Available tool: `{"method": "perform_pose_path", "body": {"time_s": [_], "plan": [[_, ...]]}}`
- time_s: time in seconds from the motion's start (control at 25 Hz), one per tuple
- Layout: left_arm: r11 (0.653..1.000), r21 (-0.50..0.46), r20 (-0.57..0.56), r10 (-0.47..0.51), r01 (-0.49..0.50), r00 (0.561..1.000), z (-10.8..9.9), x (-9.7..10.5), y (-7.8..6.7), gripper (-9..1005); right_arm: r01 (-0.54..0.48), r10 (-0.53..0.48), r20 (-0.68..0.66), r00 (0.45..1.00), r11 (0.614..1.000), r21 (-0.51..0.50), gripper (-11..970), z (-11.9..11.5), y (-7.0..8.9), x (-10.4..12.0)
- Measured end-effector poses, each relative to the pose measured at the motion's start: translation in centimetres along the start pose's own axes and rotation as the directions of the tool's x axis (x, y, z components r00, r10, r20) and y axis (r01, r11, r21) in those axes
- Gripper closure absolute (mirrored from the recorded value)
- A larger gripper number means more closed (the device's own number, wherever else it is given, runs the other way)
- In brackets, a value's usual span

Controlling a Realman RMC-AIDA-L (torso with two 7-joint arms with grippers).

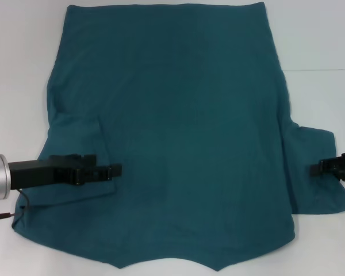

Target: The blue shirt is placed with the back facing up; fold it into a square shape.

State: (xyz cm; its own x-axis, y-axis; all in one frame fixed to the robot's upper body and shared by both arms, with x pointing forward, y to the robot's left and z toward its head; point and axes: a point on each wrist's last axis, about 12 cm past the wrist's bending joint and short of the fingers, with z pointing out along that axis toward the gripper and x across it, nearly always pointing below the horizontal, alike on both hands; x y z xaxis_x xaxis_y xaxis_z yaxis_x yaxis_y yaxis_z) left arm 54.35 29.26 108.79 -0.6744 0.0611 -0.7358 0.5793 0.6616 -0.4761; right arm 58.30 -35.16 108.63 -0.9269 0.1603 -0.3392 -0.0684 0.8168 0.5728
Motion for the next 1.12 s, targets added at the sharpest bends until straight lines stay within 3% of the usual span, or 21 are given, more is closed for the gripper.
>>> {"method": "perform_pose_path", "body": {"time_s": [0.28, 0.72, 1.12], "plan": [[1.000, 0.000, 0.000, -0.001, 0.001, 1.000, 0.0, 0.0, 0.0, 48, -0.009, 0.009, 0.003, 1.000, 1.000, 0.004, 366, -0.2, -0.2, 0.0], [1.000, 0.001, 0.000, 0.001, -0.001, 1.000, 0.0, -0.1, 0.0, 48, -0.021, 0.021, 0.008, 1.000, 1.000, 0.011, 852, -0.6, -0.5, -0.1], [1.000, -0.002, 0.000, -0.002, 0.002, 1.000, -0.1, 0.1, 0.0, 48, 0.001, -0.005, 0.056, 0.998, 0.998, 0.059, 950, -1.4, -1.4, -0.4]]}}
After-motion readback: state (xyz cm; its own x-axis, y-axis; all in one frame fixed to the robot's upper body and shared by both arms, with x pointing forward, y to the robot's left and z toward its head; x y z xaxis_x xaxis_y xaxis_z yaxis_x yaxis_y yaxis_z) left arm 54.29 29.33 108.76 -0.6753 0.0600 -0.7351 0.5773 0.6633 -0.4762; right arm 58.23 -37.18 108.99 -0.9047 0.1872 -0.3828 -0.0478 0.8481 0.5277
